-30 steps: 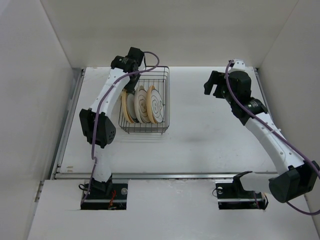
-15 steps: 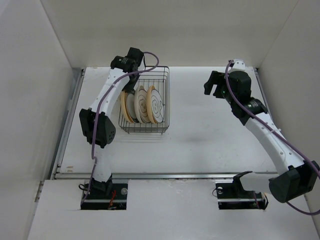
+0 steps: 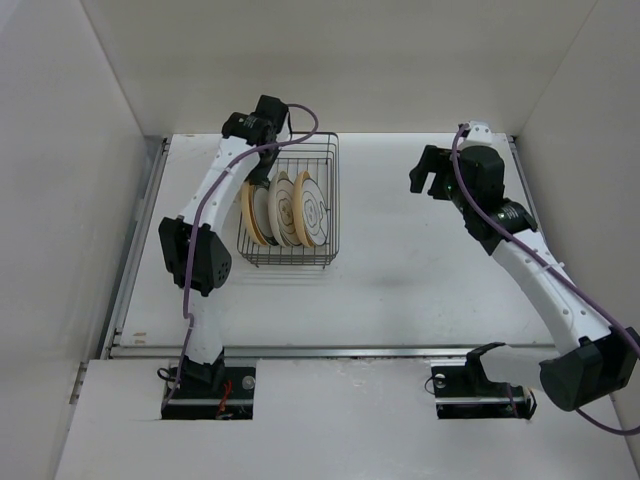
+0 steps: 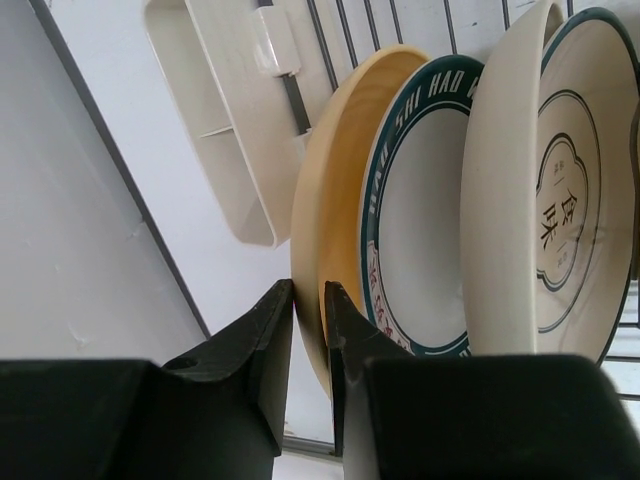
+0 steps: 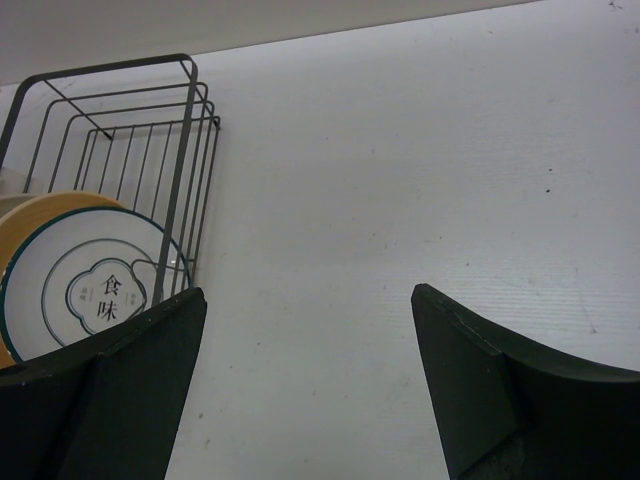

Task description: Unload the plates from the dish rack

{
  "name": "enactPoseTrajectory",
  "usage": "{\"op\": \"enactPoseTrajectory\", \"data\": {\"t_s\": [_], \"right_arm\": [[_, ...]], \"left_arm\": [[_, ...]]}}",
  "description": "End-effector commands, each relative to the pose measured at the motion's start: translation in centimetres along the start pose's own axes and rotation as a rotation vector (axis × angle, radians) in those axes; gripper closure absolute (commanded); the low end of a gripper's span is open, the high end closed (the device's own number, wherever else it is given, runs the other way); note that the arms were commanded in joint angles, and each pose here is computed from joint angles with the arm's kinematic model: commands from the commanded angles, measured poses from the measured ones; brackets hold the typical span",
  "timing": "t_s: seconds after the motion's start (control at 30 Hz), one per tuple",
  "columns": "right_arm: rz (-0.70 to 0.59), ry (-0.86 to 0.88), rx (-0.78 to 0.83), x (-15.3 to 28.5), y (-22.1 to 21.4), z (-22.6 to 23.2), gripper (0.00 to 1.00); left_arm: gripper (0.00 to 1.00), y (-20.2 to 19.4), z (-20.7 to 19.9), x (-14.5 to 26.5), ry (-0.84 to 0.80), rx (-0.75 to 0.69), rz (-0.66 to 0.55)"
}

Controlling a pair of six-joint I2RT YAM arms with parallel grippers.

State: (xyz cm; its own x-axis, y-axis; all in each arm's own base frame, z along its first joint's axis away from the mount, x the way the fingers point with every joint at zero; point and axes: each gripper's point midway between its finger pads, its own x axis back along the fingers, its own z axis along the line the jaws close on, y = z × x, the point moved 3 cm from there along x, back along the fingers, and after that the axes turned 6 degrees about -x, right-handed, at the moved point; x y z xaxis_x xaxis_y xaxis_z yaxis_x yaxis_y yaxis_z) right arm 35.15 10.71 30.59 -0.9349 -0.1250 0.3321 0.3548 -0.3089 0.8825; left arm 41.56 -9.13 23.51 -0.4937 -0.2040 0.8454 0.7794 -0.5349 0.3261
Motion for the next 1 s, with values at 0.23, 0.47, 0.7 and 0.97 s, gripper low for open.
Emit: {"op": "enactPoseTrajectory", "data": {"t_s": [0.23, 0.47, 0.7, 0.97], "right_arm": [[-0.098, 0.056, -0.003, 2.0, 2.8, 1.4, 0.11], [-0.099, 0.077, -0.009, 2.4, 2.8, 2.1, 0.11], [-0.109, 0.102, -0.005, 2.9, 3.1, 3.2, 0.11], [-0.050, 0.183, 0.012, 2.2, 1.9, 5.2, 0.11]], "left_arm": [[1.00, 1.8, 4.1, 7.2, 0.252, -0.040, -0.165], [1.00, 2.7, 5.4, 8.7, 0.381, -0.102, -0.184], [1.00, 3.7, 5.7, 10.4, 0.436, -0.126, -0.239], [1.00, 4.1, 6.5, 11.8, 0.456, -0.131, -0.278]]}}
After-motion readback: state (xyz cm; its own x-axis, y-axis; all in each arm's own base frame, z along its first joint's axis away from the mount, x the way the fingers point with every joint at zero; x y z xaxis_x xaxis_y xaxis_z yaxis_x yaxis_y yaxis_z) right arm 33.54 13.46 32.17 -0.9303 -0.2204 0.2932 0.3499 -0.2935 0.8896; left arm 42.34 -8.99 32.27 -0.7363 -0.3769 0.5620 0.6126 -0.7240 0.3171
